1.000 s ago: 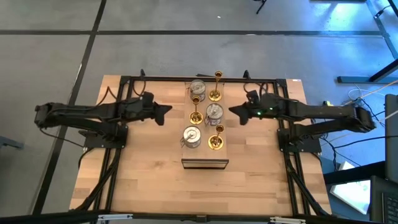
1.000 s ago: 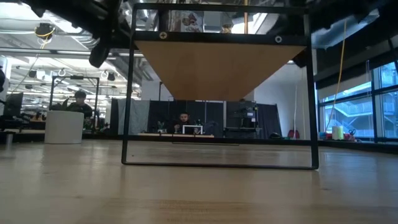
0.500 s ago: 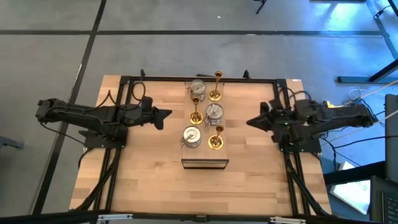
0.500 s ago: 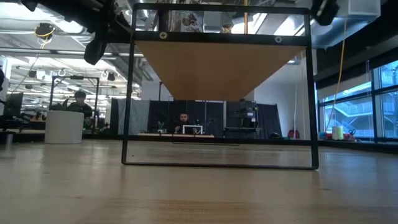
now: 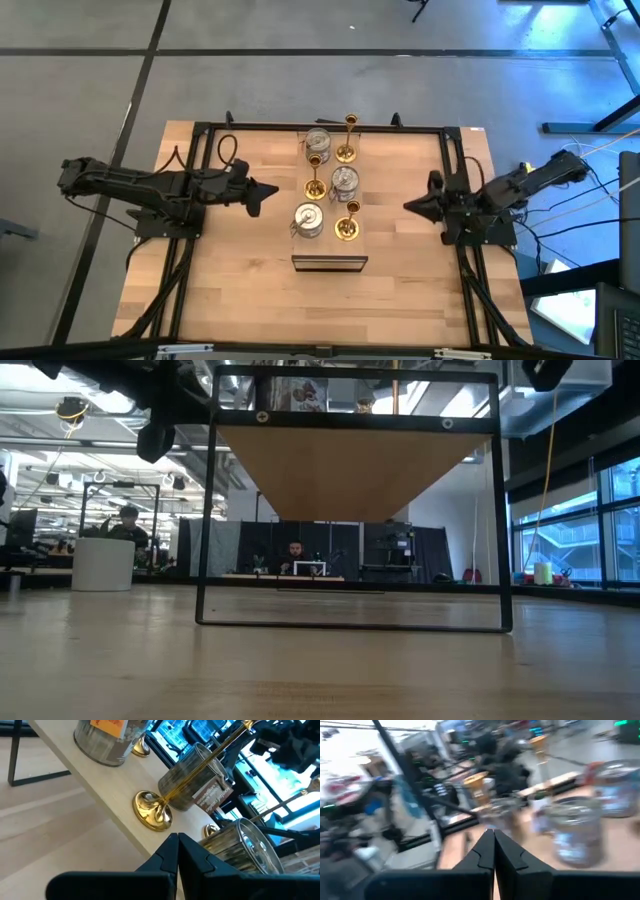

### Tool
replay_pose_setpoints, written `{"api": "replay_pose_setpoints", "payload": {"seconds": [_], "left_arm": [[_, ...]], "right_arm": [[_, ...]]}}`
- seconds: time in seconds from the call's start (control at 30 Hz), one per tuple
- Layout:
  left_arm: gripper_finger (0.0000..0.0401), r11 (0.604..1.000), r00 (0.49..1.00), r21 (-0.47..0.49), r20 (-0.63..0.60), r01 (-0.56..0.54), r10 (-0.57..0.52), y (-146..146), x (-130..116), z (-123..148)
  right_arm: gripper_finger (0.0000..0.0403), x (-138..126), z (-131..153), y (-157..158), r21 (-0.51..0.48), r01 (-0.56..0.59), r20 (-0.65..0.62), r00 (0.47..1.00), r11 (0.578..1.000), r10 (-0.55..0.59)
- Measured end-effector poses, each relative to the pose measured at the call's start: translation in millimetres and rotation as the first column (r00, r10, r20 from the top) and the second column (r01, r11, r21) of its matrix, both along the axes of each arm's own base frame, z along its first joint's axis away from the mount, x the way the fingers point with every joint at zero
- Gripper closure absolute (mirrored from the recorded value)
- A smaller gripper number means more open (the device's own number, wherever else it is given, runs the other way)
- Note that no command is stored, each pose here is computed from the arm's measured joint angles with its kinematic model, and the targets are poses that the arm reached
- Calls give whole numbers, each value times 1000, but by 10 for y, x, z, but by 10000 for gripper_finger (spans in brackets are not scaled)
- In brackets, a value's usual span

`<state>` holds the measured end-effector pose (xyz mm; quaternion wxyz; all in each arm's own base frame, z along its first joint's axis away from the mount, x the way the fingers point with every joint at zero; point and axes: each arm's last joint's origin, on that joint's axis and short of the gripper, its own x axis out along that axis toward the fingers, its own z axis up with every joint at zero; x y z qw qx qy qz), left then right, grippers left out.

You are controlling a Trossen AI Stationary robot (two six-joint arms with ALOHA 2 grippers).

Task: Pick & Place candle stick holders
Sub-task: Return to Home Position

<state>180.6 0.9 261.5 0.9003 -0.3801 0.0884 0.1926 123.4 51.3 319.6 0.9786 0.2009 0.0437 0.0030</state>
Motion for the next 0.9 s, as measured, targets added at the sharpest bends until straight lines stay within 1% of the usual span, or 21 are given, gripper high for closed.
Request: {"api": "replay_pose_setpoints", "payload": {"seconds": [0.13, 0.23, 0.33, 0.5, 0.6, 0.9], "left_arm": [[400, 1000, 1000, -5, 7, 10, -10, -20, 2, 5], [400, 1000, 1000, -4, 7, 22, -22, -41, 2, 5], [400, 999, 999, 0, 8, 34, -34, -60, -2, 9], [400, 999, 999, 6, 3, 54, -54, -82, -3, 7], [400, 998, 998, 13, -3, 63, -63, -94, -4, 3], [400, 997, 997, 5, 0, 83, -83, -136, -7, 3]], "right_arm": [[403, 77, -171, 109, 59, -118, 71, 991, 991, 114], [403, 120, -369, 182, 115, -148, 124, 983, 982, 134], [403, 127, -538, 228, 149, -127, 159, 982, 981, 103], [403, 102, -799, 234, 148, -110, 150, 985, 983, 88], [403, 73, -876, 190, 162, -102, 175, 982, 982, 73], [403, -33, -1093, -5, 171, -45, 193, 981, 984, 11]]}}
